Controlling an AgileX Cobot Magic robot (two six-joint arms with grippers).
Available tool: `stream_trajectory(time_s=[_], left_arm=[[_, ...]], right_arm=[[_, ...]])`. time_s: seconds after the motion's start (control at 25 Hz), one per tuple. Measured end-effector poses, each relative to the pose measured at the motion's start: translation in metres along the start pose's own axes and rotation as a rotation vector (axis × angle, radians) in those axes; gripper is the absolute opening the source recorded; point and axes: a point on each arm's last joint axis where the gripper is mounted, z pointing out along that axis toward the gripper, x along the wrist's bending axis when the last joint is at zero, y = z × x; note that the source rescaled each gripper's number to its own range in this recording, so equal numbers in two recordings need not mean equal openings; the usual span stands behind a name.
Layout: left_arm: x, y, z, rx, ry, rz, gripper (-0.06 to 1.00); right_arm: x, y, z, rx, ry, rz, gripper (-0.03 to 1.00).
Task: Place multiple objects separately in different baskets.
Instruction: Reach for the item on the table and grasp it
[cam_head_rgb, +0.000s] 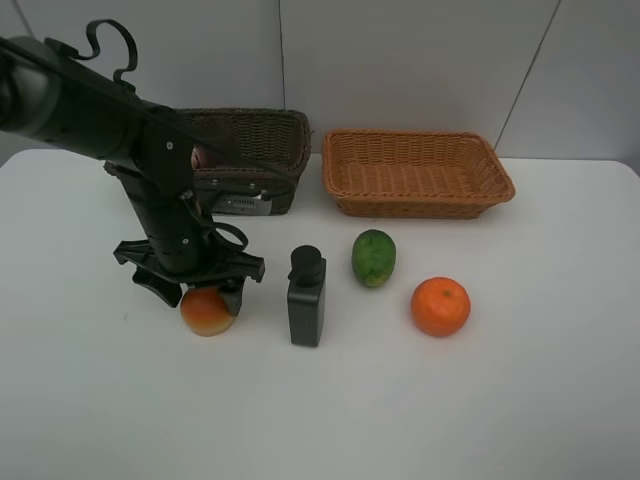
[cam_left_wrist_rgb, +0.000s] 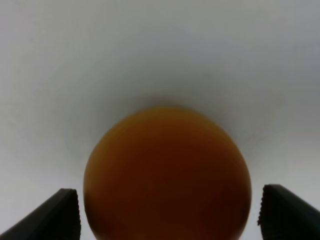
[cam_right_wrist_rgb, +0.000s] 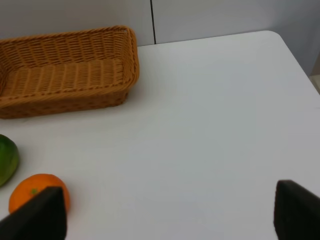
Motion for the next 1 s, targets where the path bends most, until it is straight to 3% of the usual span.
stream_trajectory(time_s=[0.64, 0.84, 1.0], left_arm=[[0.000, 0.000, 0.016, 0.019, 0.008, 0.000, 0.93], [0.000, 0.000, 0.016, 0.019, 0.008, 0.000, 0.80], [0.000, 0.000, 0.016, 0.019, 0.008, 0.000, 0.79]], right_arm=[[0.000, 0.000, 0.000, 0.000, 0.000, 0.000, 0.75], [0.000, 0.000, 0.000, 0.000, 0.000, 0.000, 0.75], [0.000, 0.000, 0.000, 0.000, 0.000, 0.000, 0.75]])
